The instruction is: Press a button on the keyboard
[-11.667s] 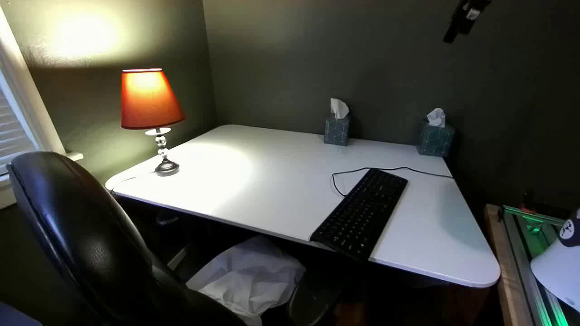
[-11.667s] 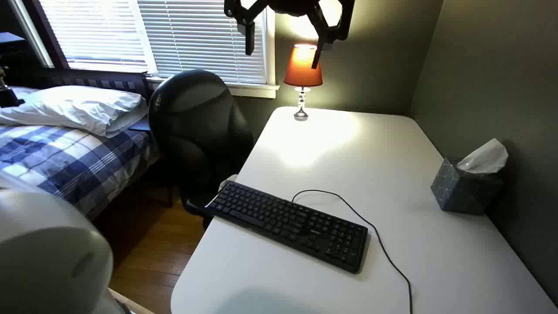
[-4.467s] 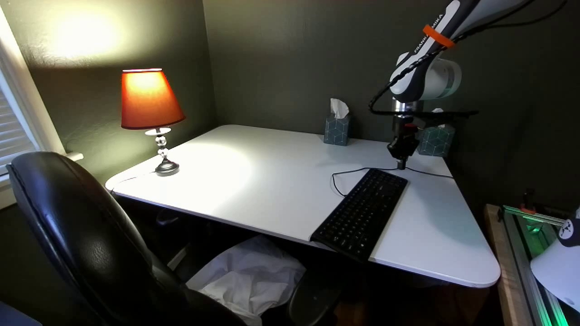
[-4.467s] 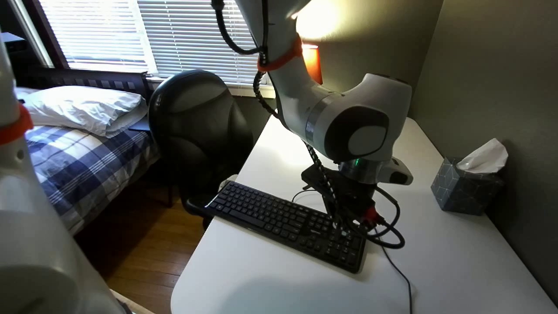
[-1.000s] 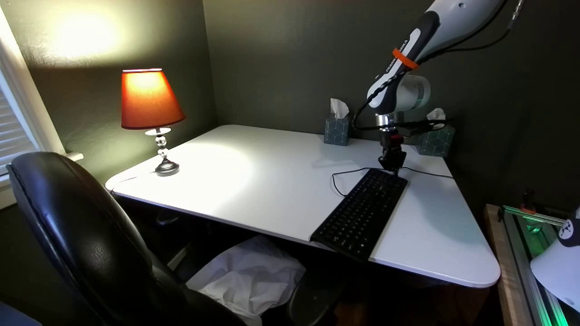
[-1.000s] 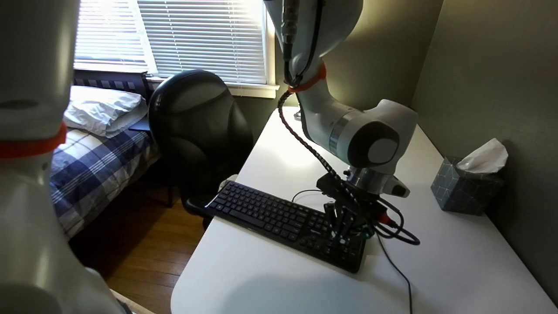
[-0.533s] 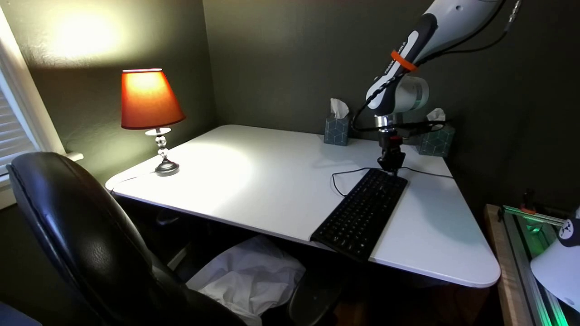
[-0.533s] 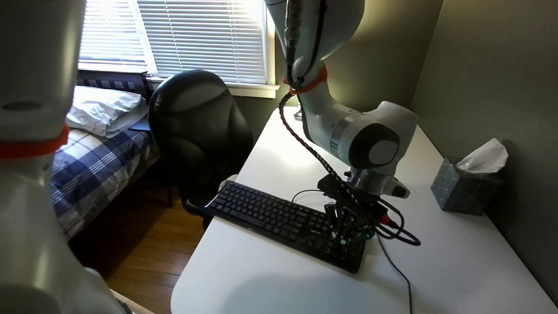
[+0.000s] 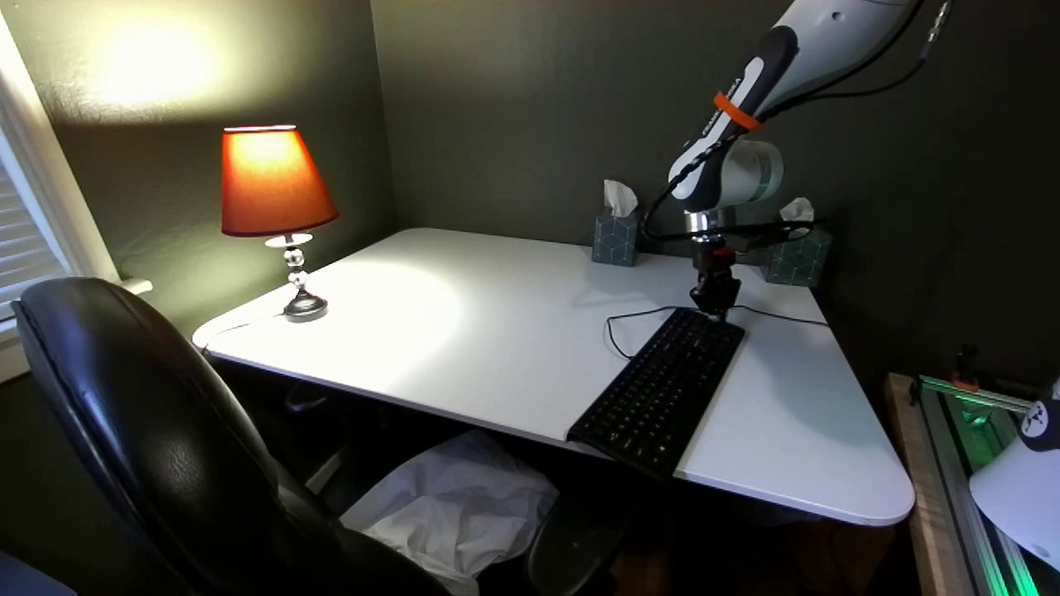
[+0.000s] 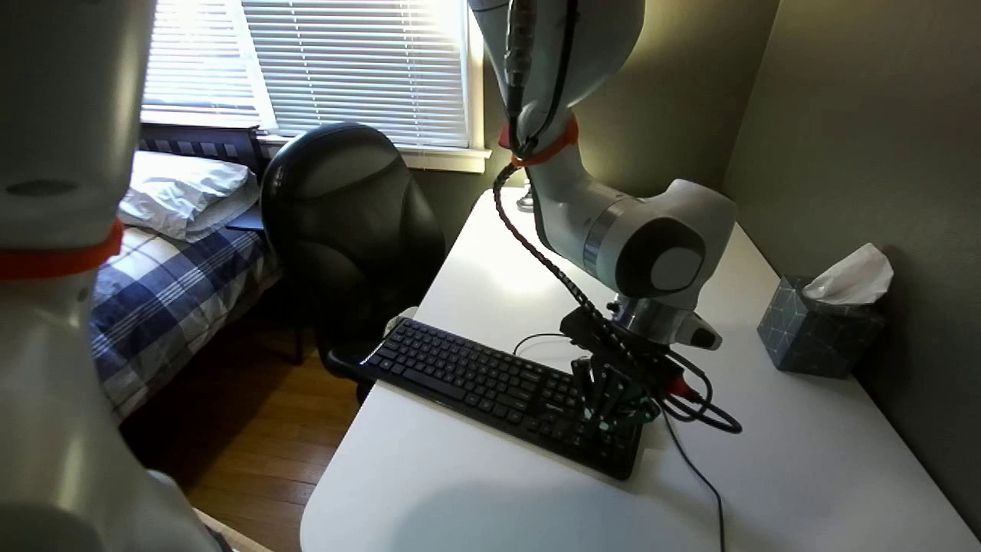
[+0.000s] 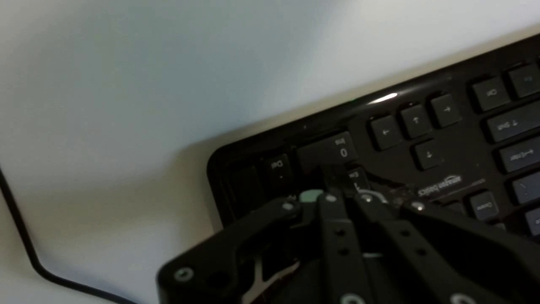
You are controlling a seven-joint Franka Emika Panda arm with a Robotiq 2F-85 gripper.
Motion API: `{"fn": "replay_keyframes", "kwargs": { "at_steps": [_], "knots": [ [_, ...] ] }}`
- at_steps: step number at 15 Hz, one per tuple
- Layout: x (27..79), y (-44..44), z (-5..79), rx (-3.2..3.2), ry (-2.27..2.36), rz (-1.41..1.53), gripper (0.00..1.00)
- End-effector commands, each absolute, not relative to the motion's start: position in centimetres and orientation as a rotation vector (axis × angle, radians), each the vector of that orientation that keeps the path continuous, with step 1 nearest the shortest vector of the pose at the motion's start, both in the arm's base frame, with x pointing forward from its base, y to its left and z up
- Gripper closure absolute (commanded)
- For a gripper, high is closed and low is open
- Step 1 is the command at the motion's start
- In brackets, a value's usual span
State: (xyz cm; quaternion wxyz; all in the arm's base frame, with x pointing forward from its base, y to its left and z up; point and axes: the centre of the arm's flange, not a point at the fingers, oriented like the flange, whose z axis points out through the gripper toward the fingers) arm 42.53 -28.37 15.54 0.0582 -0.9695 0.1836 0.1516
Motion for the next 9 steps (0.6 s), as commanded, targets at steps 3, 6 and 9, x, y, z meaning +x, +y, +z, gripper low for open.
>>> {"fn": "replay_keyframes", "kwargs": {
  "at_steps": [3,6,9],
  "knots": [
    [42.8,-28.8,15.2,-2.903,0.529,0.481,1.00],
    [42.6,-28.7,15.5,-2.906,0.515,0.474,1.00],
    [42.2,-28.8,16.1,-2.913,0.503,0.459,1.00]
  ]
}}
